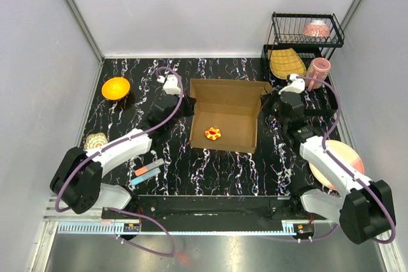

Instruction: Fold the paper box

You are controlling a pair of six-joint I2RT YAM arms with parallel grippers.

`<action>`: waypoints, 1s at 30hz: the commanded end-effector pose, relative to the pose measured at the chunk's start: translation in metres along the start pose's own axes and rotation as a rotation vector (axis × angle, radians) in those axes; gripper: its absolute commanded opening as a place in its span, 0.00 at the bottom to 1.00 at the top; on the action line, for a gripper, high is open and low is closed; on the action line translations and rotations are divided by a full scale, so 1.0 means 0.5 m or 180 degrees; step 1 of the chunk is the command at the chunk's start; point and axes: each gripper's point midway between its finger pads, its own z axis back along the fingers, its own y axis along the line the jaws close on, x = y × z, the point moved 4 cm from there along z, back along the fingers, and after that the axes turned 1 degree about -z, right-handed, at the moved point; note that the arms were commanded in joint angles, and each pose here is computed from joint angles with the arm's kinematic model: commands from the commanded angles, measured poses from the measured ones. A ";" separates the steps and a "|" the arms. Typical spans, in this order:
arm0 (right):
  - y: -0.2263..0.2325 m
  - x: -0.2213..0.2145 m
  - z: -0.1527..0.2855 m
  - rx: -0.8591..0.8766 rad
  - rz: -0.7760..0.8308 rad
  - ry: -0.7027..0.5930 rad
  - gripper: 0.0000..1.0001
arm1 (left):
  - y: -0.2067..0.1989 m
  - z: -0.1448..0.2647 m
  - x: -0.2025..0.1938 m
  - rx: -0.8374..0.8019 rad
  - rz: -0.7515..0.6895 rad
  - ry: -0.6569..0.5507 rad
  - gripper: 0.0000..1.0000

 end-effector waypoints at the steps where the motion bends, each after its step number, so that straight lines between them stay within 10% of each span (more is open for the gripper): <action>1: -0.039 -0.142 0.050 -0.0083 -0.0058 0.0714 0.00 | 0.004 0.017 -0.093 0.0016 0.0039 0.0368 0.00; 30: -0.068 -0.168 0.088 -0.0138 0.0122 0.0846 0.00 | -0.068 0.033 -0.011 -0.0240 0.0322 0.0691 0.00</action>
